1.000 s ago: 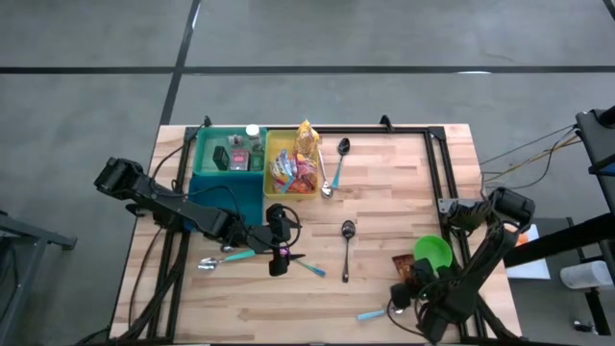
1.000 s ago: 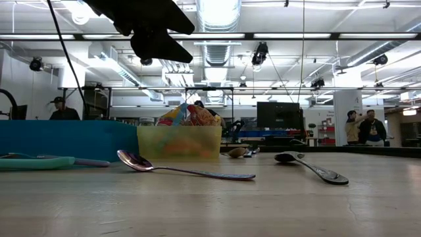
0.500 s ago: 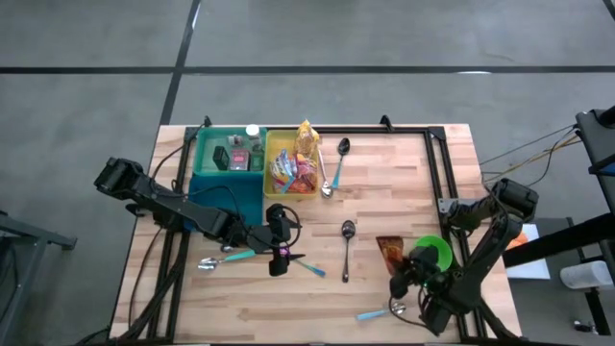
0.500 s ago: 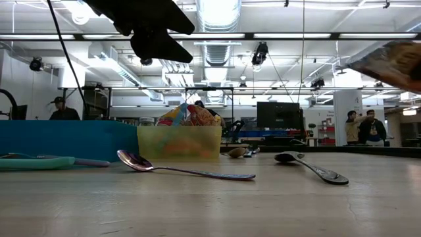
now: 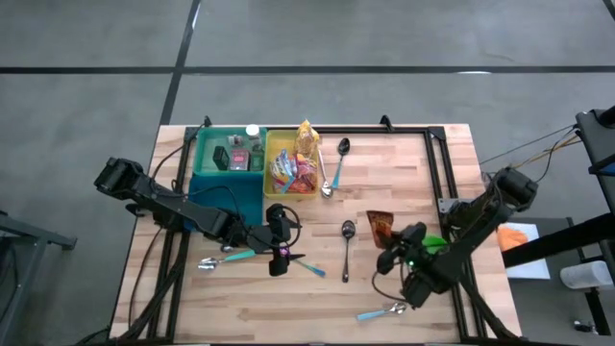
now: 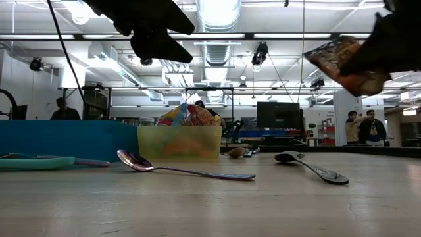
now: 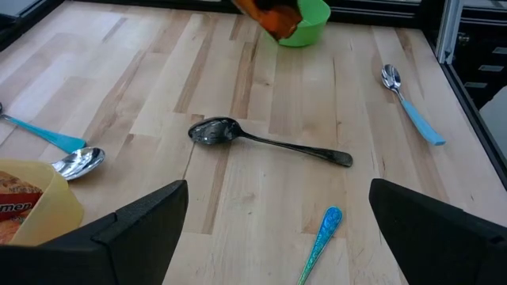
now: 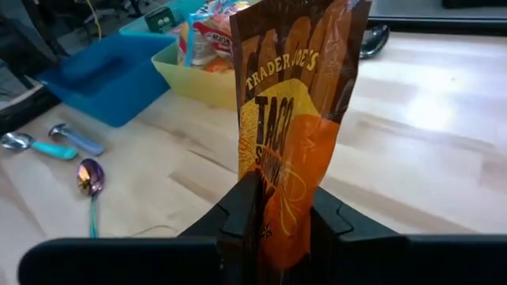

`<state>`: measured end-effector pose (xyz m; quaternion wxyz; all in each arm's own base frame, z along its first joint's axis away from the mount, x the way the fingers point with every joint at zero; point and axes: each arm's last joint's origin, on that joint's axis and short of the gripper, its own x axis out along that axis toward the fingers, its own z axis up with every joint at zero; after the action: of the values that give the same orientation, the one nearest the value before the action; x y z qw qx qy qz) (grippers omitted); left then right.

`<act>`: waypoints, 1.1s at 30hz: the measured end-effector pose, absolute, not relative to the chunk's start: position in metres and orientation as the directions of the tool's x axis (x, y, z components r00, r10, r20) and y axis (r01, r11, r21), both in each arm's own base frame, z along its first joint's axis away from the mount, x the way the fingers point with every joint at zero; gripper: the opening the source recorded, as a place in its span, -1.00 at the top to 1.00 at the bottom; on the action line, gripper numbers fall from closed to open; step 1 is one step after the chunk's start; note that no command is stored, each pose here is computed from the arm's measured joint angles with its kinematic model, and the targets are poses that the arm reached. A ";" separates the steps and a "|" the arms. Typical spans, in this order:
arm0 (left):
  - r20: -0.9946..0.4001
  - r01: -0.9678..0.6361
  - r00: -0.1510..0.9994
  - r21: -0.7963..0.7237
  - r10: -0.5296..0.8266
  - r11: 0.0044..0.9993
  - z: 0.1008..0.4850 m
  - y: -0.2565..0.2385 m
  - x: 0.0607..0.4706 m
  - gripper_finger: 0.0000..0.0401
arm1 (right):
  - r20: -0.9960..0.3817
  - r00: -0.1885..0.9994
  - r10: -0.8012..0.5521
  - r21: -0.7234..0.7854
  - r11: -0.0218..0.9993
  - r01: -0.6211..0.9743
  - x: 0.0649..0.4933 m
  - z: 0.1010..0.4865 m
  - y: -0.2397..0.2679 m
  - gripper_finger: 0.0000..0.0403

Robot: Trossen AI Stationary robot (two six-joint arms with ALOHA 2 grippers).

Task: Pick & Place Food Item
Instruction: Put the orange spice pack into the green bin

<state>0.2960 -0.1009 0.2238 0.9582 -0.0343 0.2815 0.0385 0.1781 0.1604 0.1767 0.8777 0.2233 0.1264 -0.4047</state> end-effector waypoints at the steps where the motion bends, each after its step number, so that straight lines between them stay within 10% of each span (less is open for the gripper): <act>1: -0.542 -0.093 0.839 -0.044 0.054 0.995 0.224 -0.101 0.296 -0.97 | -0.405 0.639 -0.654 0.284 0.575 0.768 0.182 0.177 0.158 0.72; 33: -0.543 -0.093 0.838 -0.044 0.055 0.995 0.224 -0.101 0.296 -0.97 | -0.482 0.852 -0.207 0.391 0.819 0.420 0.304 0.142 0.049 0.72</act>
<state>0.2960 -0.1009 0.2237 0.9581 -0.0342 0.2818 0.0385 0.3039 0.0486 0.1418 0.9293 0.2494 0.2139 -0.1686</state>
